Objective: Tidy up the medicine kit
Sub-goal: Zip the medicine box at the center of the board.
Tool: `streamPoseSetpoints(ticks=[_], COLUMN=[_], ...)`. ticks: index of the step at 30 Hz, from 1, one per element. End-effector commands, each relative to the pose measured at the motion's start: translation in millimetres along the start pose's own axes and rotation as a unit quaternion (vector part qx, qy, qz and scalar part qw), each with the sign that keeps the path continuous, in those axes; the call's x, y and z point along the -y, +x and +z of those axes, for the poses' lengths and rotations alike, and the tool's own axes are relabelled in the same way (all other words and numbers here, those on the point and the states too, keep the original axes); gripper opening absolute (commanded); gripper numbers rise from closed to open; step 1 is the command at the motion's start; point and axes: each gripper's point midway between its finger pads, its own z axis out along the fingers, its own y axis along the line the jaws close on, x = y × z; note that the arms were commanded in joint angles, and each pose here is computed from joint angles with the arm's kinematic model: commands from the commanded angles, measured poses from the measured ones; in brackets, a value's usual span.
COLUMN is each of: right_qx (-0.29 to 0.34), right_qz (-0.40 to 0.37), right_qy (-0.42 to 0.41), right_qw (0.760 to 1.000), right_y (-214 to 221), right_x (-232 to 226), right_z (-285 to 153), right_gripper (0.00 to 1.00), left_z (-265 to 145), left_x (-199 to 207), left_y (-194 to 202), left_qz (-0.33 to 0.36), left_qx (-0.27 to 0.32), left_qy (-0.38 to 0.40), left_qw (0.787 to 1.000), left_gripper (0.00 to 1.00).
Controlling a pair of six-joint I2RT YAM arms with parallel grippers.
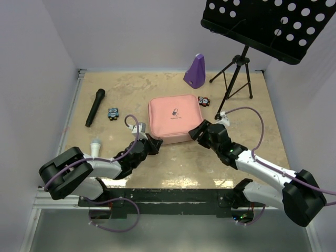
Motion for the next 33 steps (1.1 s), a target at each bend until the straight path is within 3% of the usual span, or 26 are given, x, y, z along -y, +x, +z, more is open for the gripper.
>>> streamPoseSetpoints(ticks=[1, 16, 25, 28, 33], right_qx=[0.042, 0.087, 0.057, 0.054, 0.067], right_qz=[0.027, 0.086, 0.071, 0.067, 0.063], right_qy=[0.038, 0.002, -0.005, 0.000, 0.002], right_qw=[0.998, 0.992, 0.996, 0.996, 0.996], right_y=[-15, -40, -32, -31, -37], right_x=[16, 13, 15, 19, 22], right_z=[2, 12, 28, 30, 27], right_gripper=[0.63, 0.57, 0.44, 0.33, 0.02], left_z=[-3, -6, -5, -5, -7], left_x=[7, 9, 11, 9, 4], left_y=[-2, 5, 4, 4, 4], left_qz=[0.012, 0.016, 0.017, 0.019, 0.018], left_qx=[0.000, -0.017, -0.016, -0.016, -0.014], left_qy=[0.020, 0.031, 0.035, 0.031, 0.021], left_qw=[1.000, 0.999, 0.999, 0.999, 1.000], left_gripper=[0.00, 0.00, 0.00, 0.00, 0.00])
